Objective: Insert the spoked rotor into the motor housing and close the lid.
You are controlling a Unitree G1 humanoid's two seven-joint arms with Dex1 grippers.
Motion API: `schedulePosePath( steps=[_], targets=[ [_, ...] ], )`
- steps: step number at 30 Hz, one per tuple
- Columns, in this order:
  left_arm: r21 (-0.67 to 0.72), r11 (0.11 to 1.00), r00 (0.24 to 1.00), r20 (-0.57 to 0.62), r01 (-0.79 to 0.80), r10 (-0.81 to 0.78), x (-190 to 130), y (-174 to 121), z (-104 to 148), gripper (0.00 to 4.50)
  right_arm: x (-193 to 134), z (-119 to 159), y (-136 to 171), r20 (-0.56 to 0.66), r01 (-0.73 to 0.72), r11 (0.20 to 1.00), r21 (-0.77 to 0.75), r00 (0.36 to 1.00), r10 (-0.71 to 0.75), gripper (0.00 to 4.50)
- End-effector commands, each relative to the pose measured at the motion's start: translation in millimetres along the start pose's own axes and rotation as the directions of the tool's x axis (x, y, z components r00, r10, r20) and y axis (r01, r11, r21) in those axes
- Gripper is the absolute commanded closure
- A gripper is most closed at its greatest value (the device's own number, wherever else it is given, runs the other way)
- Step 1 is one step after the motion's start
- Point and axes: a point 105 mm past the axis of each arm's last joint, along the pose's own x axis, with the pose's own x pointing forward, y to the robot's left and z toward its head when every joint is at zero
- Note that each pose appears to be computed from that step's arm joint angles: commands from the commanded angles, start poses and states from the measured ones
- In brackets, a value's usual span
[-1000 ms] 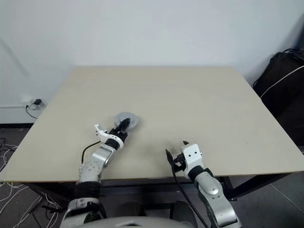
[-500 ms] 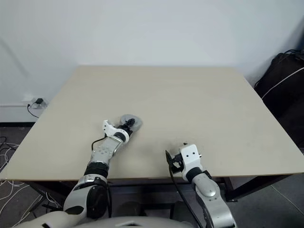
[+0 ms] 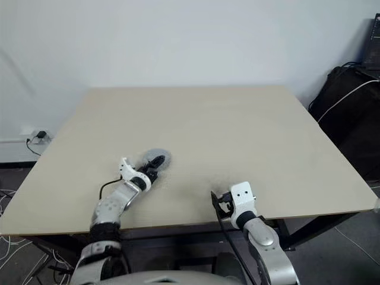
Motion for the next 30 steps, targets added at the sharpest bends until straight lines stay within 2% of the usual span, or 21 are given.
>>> schedulePosePath(
  steps=[1, 4, 7, 9, 12, 14, 16, 20, 30],
  targets=[
    [0.052, 0.992, 0.987, -0.105, -0.116, 0.12, -25, 28, -23, 0.03, -2, 18, -3, 0.059, 0.012, 0.999, 0.035, 0.998, -0.014, 0.0],
    [0.131, 0.982, 0.985, -0.085, -0.136, 0.148, -43, 32, -23, 0.03, -1, 17, -9, 0.068, 0.043, 0.995, 0.09, 0.996, -0.049, 0.0],
    [0.338, 0.926, 0.986, 0.026, -0.166, 0.168, -52, 31, -10, 0.03, 0, 19, -16, 0.101, 0.09, 0.99, 0.109, 0.99, -0.101, 0.0],
    [0.482, 0.852, 0.978, 0.141, -0.205, 0.155, -58, 26, 1, 0.03, 0, 22, -18, 0.13, 0.1, 0.987, 0.125, 0.985, -0.116, 0.0],
    [0.595, 0.77, 0.962, 0.257, -0.23, 0.089, -63, 15, 9, 0.03, -1, 27, -21, 0.177, 0.126, 0.983, 0.135, 0.973, -0.149, 0.0],
    [0.681, 0.676, 0.931, 0.364, -0.281, 0.02, -70, 8, 16, 0.03, -2, 28, -24, 0.211, 0.151, 0.979, 0.134, 0.961, -0.177, 0.0],
    [0.713, 0.626, 0.905, 0.425, -0.315, -0.029, -75, 4, 18, 0.03, -3, 27, -25, 0.227, 0.175, 0.977, 0.118, 0.953, -0.199, 0.0],
    [0.746, 0.594, 0.895, 0.436, -0.301, -0.095, -79, 2, 10, 0.03, -2, 22, -22, 0.21, 0.155, 0.976, 0.153, 0.96, -0.185, 0.0],
    [0.741, 0.607, 0.888, 0.444, -0.287, -0.122, -79, 4, 5, 0.03, 4, 11, -34, 0.2, 0.164, 0.967, 0.196, 0.959, -0.203, 0.0]
  ],
)
